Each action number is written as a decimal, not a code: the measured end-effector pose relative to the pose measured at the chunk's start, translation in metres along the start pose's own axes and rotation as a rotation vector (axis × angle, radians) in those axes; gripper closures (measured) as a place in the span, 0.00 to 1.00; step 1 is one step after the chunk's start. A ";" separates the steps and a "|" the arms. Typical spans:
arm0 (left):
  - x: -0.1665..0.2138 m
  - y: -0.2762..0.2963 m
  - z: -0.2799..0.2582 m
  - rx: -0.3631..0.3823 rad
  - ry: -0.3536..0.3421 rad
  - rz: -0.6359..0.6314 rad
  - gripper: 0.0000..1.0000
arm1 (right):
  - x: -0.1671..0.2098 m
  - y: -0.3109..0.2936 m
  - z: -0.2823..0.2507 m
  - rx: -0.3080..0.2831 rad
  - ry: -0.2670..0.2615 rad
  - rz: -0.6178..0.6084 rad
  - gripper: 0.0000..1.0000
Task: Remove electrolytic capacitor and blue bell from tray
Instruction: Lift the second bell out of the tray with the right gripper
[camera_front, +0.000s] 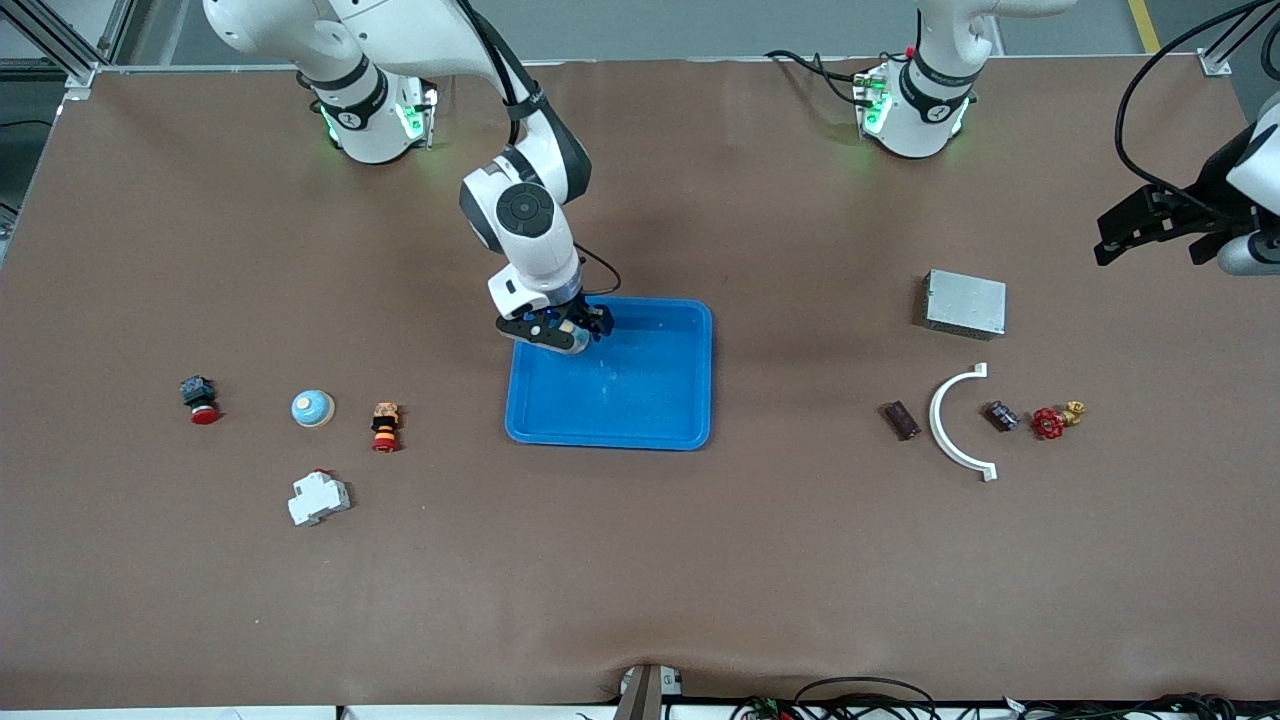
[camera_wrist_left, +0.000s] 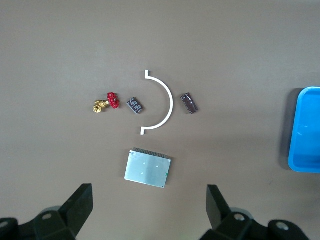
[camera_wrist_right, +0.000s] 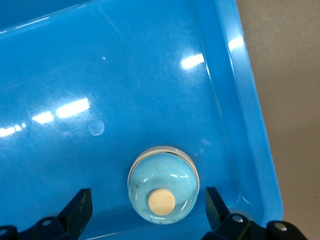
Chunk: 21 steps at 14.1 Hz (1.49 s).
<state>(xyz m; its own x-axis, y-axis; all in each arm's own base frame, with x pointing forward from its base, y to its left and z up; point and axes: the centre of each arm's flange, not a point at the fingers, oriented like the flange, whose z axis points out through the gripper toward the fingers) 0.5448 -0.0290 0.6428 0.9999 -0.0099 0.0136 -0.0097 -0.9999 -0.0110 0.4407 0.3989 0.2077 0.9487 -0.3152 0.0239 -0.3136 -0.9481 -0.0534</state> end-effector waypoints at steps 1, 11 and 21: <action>0.000 0.000 0.001 0.000 -0.001 0.000 0.00 | 0.000 0.000 0.000 -0.001 0.000 0.000 0.00; -0.005 0.054 0.004 0.003 -0.008 -0.006 0.00 | -0.001 0.003 0.009 -0.021 0.002 -0.013 0.00; -0.005 0.044 0.002 0.003 -0.004 0.000 0.00 | 0.000 0.001 0.008 -0.015 0.006 0.011 0.37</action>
<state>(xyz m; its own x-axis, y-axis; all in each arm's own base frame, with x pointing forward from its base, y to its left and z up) 0.5397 -0.0733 0.6407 0.9999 -0.0096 0.0100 -0.0095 -0.9999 -0.0140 0.4407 0.3985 0.1995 0.9449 -0.3260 0.0290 -0.3248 -0.9450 -0.0386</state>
